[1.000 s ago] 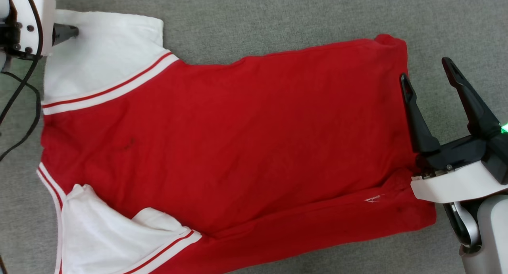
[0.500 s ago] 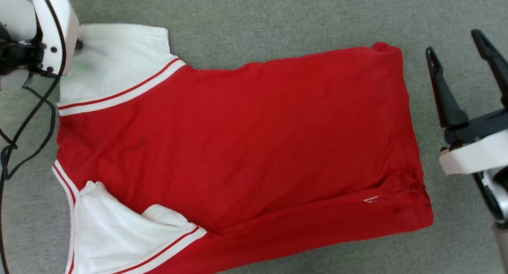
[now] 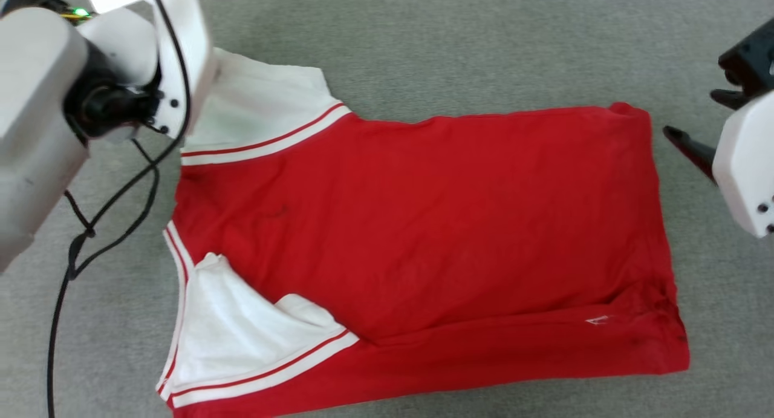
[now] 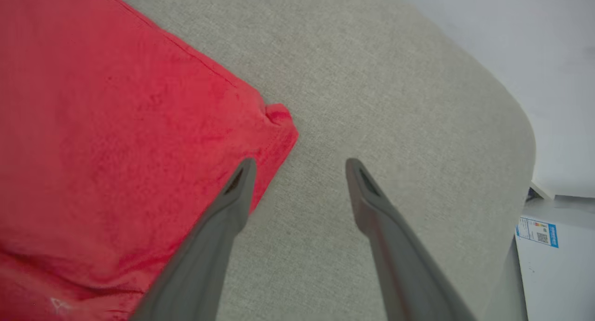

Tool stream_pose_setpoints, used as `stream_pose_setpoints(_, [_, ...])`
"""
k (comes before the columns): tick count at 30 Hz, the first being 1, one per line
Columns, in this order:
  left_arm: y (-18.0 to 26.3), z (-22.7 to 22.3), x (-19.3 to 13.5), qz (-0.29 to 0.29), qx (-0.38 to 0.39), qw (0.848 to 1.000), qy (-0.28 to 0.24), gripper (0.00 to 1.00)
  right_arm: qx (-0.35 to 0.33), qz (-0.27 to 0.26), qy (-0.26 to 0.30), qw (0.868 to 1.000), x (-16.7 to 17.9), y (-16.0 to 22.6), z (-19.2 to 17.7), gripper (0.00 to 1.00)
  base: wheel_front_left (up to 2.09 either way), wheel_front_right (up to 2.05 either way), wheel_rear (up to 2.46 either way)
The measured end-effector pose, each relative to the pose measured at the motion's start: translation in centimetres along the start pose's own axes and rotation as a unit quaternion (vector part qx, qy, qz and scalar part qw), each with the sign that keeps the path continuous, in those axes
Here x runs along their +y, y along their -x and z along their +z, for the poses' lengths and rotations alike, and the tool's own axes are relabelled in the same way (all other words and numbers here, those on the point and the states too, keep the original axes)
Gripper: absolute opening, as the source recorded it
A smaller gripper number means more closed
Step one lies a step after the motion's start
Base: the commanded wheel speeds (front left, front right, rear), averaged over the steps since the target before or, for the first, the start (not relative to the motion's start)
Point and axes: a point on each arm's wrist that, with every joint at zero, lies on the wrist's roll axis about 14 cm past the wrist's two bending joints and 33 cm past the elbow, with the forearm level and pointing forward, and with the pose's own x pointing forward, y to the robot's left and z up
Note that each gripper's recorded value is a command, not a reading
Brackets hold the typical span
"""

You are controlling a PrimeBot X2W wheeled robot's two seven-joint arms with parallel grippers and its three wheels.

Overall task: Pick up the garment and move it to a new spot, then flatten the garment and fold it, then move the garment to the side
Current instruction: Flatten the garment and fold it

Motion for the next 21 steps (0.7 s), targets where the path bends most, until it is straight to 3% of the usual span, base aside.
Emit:
stream_pose_setpoints(6, [1.0, 0.0, -0.5, -0.004, -0.013, 1.0, -0.024, 0.0, 0.083, 0.026, 0.003, 0.996, -0.3, -2.2, 0.3, 1.0, 0.0, 0.0, 0.0])
stream_pose_setpoints(9, [0.8, 0.1, -0.4, -0.011, -0.029, 0.999, -0.025, 0.0, 0.132, 0.054, -0.005, 0.99, 1.1, -5.3, -1.2, 1.0, 0.0, 0.0, 0.0])
stream_pose_setpoints(19, [-0.2, -1.5, 0.7, -0.01, -0.02, 0.999, -0.027, 0.0, 0.177, 0.094, -0.01, 0.98, 3.6, -9.7, -4.9, 1.0, 0.0, 0.0, 0.0])
stream_pose_setpoints(20, [-0.3, -1.5, 0.6, -0.012, -0.022, 0.999, -0.027, 0.0, 0.182, 0.095, -0.01, 0.979, 3.7, -9.7, -5.2, 0.84, 0.0, 0.0, 0.0])
stream_pose_setpoints(21, [-0.3, -1.5, 0.5, -0.013, -0.021, 0.999, -0.028, 0.0, 0.183, 0.096, -0.01, 0.978, 3.7, -9.7, -5.2, 0.0, 0.0, 0.0, 0.0])
